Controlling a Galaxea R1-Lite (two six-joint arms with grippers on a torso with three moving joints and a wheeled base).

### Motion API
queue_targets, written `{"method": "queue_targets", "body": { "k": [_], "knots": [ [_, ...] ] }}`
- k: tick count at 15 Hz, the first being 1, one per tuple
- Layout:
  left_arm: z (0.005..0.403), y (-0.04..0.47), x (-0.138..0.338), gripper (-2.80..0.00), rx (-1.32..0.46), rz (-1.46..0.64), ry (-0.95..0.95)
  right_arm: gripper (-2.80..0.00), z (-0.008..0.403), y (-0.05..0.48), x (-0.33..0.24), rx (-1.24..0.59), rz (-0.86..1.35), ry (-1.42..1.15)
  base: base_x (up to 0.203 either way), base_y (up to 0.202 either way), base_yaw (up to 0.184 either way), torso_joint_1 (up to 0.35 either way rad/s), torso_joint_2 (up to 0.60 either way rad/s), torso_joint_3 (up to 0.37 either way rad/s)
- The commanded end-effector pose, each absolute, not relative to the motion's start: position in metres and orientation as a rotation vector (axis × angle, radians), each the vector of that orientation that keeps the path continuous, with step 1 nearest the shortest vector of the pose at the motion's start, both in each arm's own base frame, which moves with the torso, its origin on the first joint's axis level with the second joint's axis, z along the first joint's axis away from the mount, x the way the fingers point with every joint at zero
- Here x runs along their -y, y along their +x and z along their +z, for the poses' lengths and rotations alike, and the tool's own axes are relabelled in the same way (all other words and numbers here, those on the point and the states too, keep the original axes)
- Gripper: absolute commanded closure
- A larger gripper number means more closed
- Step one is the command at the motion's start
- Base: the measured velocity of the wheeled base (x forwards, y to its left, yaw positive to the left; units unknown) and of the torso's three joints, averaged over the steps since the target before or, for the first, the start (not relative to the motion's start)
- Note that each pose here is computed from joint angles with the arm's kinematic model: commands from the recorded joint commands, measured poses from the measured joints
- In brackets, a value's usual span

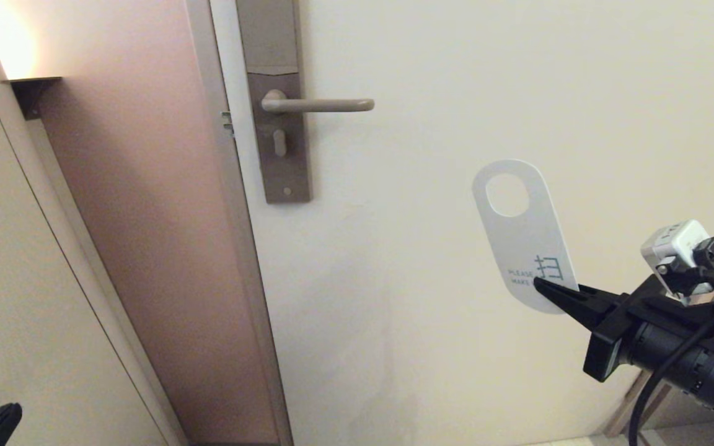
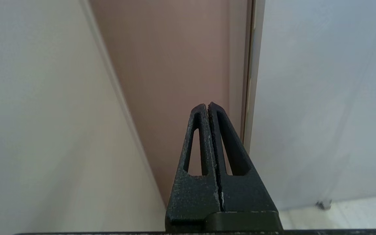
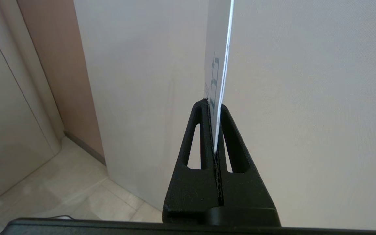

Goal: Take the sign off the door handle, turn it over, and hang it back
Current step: Hang the sign back with the other side facing out

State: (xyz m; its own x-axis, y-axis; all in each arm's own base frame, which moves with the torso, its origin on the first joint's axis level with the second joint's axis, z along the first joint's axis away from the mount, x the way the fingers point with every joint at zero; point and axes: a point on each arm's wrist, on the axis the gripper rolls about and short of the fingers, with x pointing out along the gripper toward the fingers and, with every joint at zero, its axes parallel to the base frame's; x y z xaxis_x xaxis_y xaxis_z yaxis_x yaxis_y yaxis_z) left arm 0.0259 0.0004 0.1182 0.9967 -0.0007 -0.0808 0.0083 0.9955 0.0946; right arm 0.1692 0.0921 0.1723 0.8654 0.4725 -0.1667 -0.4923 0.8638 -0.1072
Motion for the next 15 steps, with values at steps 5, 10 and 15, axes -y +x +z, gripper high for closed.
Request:
{"method": "queue_targets", "body": {
  "k": [5,10,15],
  "knots": [
    [0.102,0.003,0.001,0.0,-0.058,0.069,0.094,0.0,0.171,0.173,-0.094,-0.125,0.488,-0.148,0.0,0.0,0.0,0.0,0.0,0.0],
    [0.093,0.002,0.0,0.0,-0.152,0.113,0.094,0.0,0.168,0.175,-0.095,-0.132,0.486,-0.15,0.0,0.0,0.0,0.0,0.0,0.0],
    [0.099,0.003,0.0,0.0,-0.084,0.132,0.071,0.0,0.166,0.174,-0.094,-0.14,0.486,-0.152,0.0,0.0,0.0,0.0,0.0,0.0]
  ]
}}
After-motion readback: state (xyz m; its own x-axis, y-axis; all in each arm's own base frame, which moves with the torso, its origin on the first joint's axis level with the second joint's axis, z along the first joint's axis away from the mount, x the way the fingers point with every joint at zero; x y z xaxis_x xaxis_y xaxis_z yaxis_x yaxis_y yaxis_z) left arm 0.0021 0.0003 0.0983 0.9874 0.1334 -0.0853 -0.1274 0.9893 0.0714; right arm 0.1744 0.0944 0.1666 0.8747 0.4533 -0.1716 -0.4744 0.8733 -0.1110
